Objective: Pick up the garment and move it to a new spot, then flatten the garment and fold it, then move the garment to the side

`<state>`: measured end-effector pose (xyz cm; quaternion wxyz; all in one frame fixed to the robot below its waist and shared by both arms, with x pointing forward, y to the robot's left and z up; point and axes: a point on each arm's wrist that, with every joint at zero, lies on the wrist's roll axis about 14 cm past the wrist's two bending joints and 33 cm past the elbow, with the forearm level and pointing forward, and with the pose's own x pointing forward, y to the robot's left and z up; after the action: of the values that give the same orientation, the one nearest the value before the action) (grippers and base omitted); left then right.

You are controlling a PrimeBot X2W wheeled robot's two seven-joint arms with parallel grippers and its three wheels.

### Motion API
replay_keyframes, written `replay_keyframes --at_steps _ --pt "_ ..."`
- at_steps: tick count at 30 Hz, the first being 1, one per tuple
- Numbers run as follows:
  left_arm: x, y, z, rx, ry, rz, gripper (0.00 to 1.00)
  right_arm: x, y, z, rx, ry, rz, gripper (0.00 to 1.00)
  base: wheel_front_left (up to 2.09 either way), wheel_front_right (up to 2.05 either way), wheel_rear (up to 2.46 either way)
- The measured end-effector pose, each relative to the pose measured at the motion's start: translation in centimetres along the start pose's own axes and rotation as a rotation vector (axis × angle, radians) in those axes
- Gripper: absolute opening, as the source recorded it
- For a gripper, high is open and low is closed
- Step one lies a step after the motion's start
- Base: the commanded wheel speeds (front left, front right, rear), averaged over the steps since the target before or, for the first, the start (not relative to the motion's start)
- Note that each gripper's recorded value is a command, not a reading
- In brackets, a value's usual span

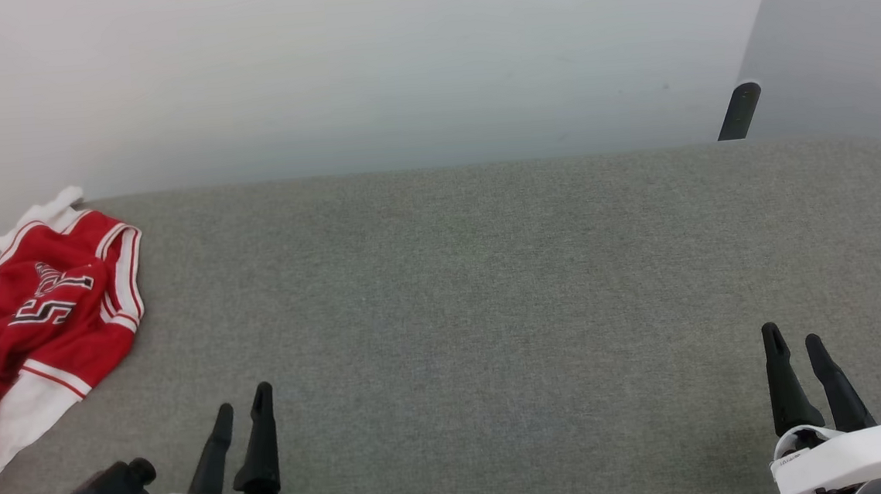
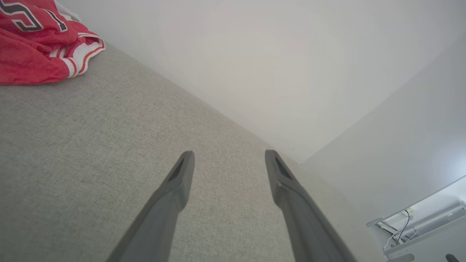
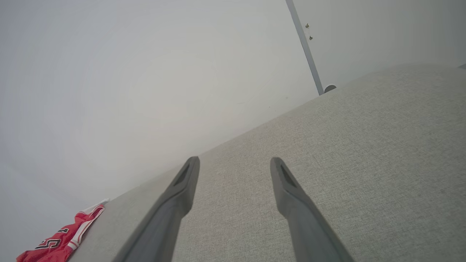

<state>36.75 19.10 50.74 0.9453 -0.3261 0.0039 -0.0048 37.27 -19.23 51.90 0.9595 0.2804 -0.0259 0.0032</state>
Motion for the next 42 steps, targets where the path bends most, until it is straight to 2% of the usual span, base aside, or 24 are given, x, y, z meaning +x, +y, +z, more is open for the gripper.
replay_keyframes --at_steps 20,42 --pt "-0.3 -1.3 0.9 0.258 -0.061 -0.074 1.00 -0.2 0.8 0.7 -0.228 -0.027 0.037 1.00 0.00 0.00 0.00" --pt "-0.9 -2.6 1.1 0.422 -0.106 -0.133 1.00 -0.4 2.0 1.2 -0.415 -0.056 0.082 1.00 0.00 0.00 0.00"
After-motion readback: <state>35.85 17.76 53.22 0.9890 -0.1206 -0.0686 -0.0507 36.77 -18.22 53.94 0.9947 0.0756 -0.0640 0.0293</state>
